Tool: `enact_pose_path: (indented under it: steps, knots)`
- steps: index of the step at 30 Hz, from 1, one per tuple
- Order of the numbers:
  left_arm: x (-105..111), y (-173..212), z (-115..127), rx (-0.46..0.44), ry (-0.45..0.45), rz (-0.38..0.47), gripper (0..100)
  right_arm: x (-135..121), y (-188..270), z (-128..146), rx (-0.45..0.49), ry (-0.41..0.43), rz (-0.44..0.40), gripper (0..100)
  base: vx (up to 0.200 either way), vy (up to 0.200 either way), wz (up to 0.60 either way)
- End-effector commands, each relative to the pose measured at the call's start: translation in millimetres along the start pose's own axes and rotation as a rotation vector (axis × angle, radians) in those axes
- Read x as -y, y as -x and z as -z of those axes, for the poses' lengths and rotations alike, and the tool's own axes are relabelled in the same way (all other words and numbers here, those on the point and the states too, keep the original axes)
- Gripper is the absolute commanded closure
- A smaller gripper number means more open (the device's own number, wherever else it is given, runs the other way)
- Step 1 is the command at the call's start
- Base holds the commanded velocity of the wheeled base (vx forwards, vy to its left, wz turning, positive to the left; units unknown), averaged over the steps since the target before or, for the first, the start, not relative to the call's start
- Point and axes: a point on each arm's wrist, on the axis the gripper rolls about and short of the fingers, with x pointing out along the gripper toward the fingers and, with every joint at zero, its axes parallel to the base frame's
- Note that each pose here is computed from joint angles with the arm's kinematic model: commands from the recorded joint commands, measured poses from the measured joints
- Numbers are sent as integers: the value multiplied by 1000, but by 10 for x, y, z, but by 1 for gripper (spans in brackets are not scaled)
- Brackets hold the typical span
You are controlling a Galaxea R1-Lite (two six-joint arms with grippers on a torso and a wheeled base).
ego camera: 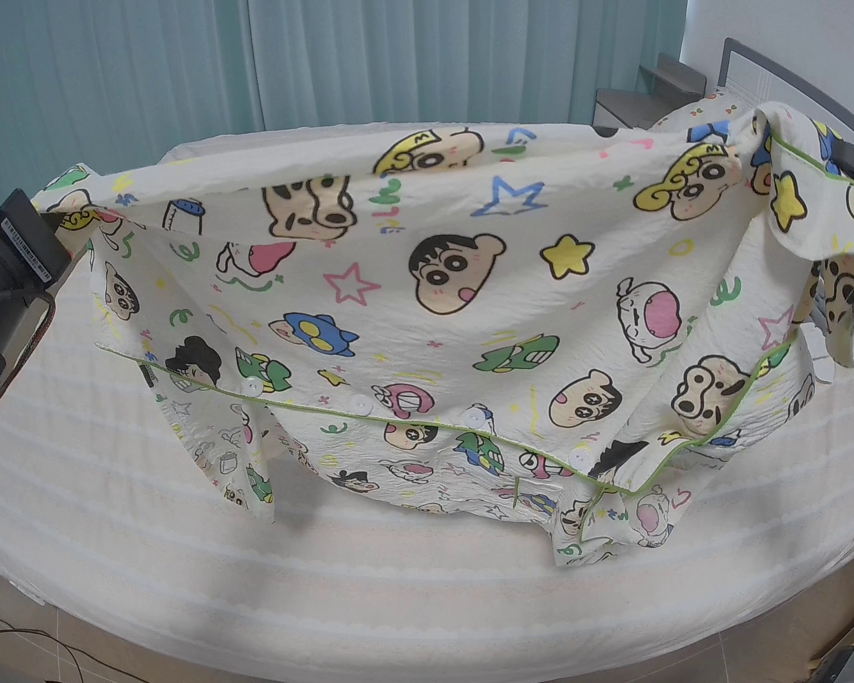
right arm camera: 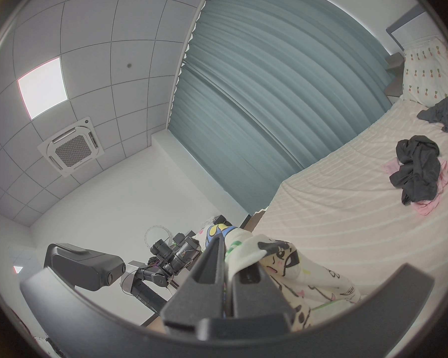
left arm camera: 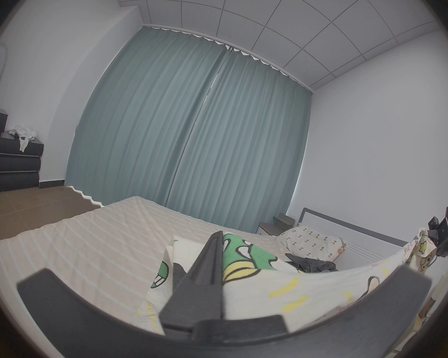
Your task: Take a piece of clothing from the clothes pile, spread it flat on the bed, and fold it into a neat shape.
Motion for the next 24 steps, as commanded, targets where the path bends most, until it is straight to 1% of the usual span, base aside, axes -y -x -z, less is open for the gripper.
enact_pose_path:
  steps: [1, 5, 11, 14, 24]
  knots:
    - [-1, 4, -5, 2, 2, 0, 100, -3, 4, 1, 2, 2, 0, 100, 0, 200, 0]
    - [-4, 13, -5, 2, 2, 0, 100, -10, 12, -1, 4, 4, -2, 100, 0, 200, 0]
    - [-14, 32, 4, 0, 0, -2, 100, -14, 31, 10, 5, 5, -1, 100, 0, 0, 0]
    - [-17, 34, 12, -3, -1, -4, 100, -28, 50, 9, 8, 21, -3, 100, 0, 0, 0]
    - [-18, 52, -2, 2, 2, 1, 100, -48, 81, 11, 12, 26, -7, 100, -200, 0, 0]
